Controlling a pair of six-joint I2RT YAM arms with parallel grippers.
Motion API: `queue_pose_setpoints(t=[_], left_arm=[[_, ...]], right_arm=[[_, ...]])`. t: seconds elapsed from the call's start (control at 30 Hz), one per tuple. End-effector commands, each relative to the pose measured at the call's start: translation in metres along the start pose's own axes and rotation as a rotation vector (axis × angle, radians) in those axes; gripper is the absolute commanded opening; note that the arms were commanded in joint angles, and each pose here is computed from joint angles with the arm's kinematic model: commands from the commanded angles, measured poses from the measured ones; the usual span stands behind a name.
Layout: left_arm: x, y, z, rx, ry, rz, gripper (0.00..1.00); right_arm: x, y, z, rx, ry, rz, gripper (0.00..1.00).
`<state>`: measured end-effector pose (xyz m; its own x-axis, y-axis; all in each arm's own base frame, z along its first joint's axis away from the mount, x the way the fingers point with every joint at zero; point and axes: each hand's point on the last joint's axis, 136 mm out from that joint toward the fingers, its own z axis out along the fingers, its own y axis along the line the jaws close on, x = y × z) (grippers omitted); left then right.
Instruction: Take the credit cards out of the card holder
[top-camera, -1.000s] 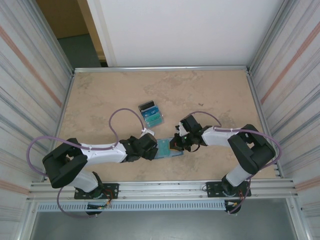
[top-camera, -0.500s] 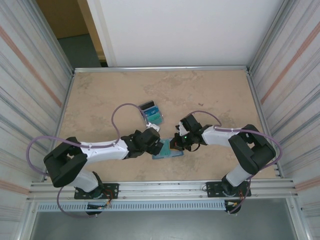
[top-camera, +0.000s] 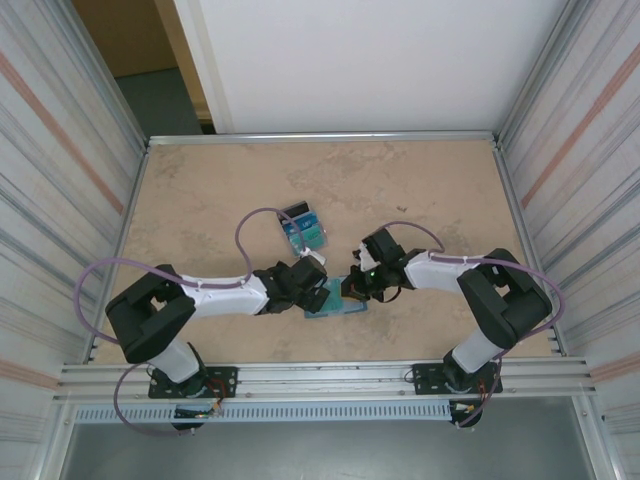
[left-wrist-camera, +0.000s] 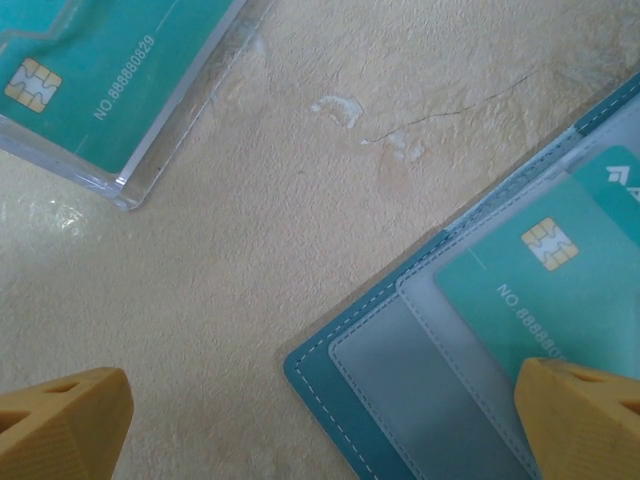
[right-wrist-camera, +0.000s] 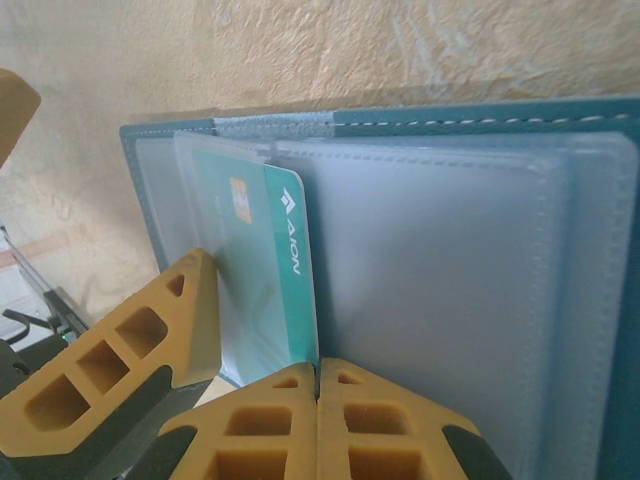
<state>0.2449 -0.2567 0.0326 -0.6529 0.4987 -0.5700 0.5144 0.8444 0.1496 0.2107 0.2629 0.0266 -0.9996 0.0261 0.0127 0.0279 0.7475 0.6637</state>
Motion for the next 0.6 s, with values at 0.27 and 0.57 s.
queue_pose_setpoints(t=[0.27,0.57], left_arm=[[0.006,0.0101,0.0003,-0.041,0.04,0.028,0.99],[0.0069,0.013,0.0001,-0.059,0.046,0.042,0.99]], right_arm=[[-0.0043,-0.0096,-0.0119,0.026,-0.021,-0.004,0.04],[-0.0038,-0.0144,-0.0163,0.043,-0.033,-0.005,0.04]])
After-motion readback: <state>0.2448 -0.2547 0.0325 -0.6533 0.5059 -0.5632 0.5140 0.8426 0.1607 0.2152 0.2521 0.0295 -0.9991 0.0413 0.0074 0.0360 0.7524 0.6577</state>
